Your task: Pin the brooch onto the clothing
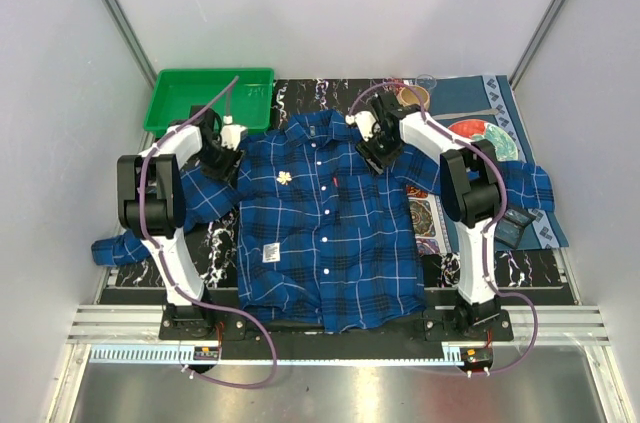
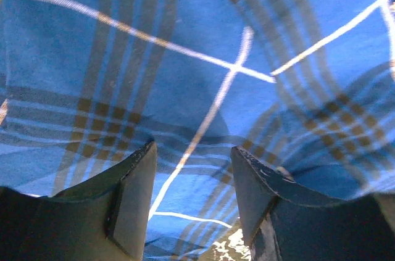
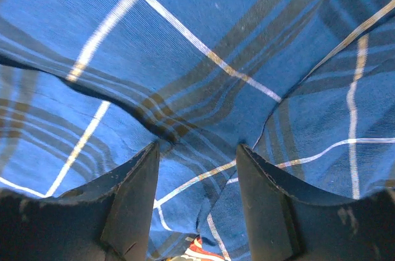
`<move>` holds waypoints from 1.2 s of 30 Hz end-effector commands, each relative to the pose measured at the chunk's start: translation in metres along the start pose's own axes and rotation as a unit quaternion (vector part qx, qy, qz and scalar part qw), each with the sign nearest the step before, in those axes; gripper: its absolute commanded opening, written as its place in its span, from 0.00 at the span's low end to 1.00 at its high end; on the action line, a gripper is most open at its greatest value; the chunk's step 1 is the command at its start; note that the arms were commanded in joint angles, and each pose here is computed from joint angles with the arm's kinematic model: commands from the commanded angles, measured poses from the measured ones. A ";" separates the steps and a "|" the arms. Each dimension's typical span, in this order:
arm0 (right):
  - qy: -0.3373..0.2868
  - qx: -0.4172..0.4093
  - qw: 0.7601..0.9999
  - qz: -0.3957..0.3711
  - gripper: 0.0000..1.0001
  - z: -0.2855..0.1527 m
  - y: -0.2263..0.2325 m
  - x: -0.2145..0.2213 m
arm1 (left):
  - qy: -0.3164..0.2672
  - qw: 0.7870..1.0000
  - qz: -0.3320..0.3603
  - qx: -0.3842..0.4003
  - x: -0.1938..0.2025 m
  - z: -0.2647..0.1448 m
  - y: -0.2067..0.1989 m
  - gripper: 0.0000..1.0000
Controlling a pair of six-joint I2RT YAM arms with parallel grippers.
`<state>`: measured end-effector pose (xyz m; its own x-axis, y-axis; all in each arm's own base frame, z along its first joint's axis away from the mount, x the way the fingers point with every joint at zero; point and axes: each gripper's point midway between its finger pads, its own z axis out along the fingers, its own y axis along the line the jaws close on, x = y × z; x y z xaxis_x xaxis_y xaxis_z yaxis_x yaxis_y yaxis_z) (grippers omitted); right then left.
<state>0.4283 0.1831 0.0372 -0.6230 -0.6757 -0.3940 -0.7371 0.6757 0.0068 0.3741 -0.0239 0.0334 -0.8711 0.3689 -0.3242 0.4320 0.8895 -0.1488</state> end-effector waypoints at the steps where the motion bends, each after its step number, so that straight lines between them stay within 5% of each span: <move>1: 0.029 0.022 0.999 -0.003 0.58 0.011 -0.017 0.020 | 0.023 0.998 -0.006 -0.052 0.007 -0.001 0.036 0.54; 10: 0.031 0.019 0.999 0.021 0.62 0.016 -0.035 0.019 | 0.000 0.996 -0.041 -0.080 -0.011 -0.013 0.072 0.53; 12: -0.006 0.005 1.000 0.021 0.69 -0.006 -0.027 0.000 | -0.046 0.997 -0.026 -0.058 -0.029 -0.035 0.055 0.62; 17: -0.150 -0.043 0.987 0.039 0.89 -0.114 0.007 -0.069 | -0.170 0.981 0.041 -0.087 -0.073 -0.129 0.007 0.83; 18: -0.171 -0.040 0.984 0.038 0.93 -0.133 0.009 -0.077 | -0.196 0.975 0.050 -0.092 -0.079 -0.147 -0.002 0.99; 19: -0.194 -0.036 0.980 0.035 0.99 -0.153 0.012 -0.085 | -0.226 0.968 0.047 -0.093 -0.088 -0.164 -0.011 0.99; 23: -0.274 0.011 0.961 0.046 1.00 -0.239 0.021 -0.095 | -0.334 0.938 0.020 -0.091 -0.096 -0.243 -0.050 0.99; 29: -0.291 0.097 0.947 0.100 1.00 -0.283 0.023 -0.045 | -0.346 0.928 -0.014 -0.137 -0.063 -0.258 -0.067 0.99; 36: -0.218 0.160 0.955 0.124 1.00 -0.252 0.021 0.062 | -0.293 0.941 -0.004 -0.170 0.002 -0.215 -0.069 0.99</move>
<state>0.3201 0.1132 0.3060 -0.4123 -0.3052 -0.8584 -0.5006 0.8631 -0.0664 0.3117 -0.0423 0.2754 -0.4845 0.2315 -0.8436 0.3069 0.9480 0.0838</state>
